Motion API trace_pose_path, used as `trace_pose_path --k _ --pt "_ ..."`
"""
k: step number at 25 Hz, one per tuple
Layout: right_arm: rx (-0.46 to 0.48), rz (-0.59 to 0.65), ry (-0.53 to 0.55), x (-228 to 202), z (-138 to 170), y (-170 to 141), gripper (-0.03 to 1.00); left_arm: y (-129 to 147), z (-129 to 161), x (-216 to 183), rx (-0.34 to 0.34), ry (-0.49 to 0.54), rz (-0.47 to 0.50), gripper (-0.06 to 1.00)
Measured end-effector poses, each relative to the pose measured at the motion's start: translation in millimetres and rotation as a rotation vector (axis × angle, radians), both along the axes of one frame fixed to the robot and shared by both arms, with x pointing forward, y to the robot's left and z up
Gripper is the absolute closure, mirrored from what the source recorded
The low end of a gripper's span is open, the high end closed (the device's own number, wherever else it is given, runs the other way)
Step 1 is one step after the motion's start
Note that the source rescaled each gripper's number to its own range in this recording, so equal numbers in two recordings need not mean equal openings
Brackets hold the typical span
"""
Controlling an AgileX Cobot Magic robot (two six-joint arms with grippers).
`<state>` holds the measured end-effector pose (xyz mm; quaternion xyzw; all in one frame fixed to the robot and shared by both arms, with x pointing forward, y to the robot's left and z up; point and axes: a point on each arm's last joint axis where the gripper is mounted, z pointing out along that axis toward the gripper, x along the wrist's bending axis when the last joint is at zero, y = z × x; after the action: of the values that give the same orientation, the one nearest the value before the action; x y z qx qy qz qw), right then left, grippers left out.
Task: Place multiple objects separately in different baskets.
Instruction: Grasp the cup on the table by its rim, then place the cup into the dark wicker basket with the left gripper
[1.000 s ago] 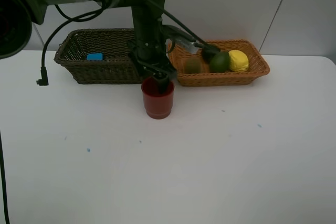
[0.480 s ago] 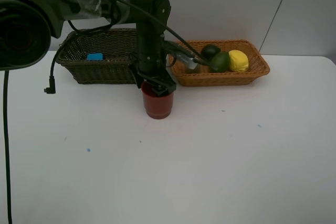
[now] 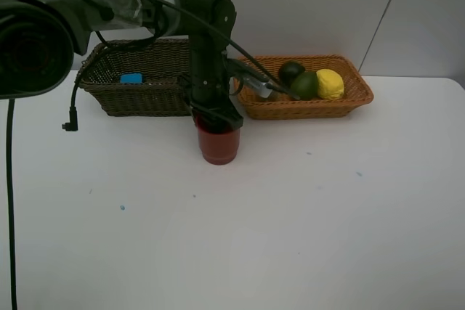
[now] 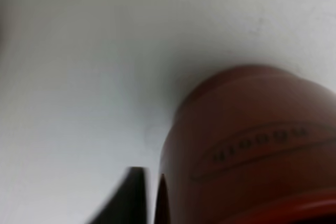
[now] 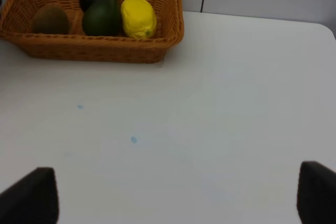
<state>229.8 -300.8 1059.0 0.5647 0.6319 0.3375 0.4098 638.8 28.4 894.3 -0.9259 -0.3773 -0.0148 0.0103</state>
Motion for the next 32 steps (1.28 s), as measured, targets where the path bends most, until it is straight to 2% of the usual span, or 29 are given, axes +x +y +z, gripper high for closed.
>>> trace_pose_path --k 2,19,24,32 --pt "0.000 0.000 0.000 0 0 0 -0.03 0 0 0 0.002 -0.003 -0.001 0.94" --pt "0.000 0.000 0.000 0 0 0 -0.03 1 6 1 0.008 -0.023 -0.002 0.94" --pt "0.000 0.000 0.000 0 0 0 -0.03 2 38 0 -0.029 -0.080 0.000 0.94" --pt "0.000 0.000 0.000 0 0 0 -0.03 12 126 -10 -0.125 -0.235 0.003 0.94"
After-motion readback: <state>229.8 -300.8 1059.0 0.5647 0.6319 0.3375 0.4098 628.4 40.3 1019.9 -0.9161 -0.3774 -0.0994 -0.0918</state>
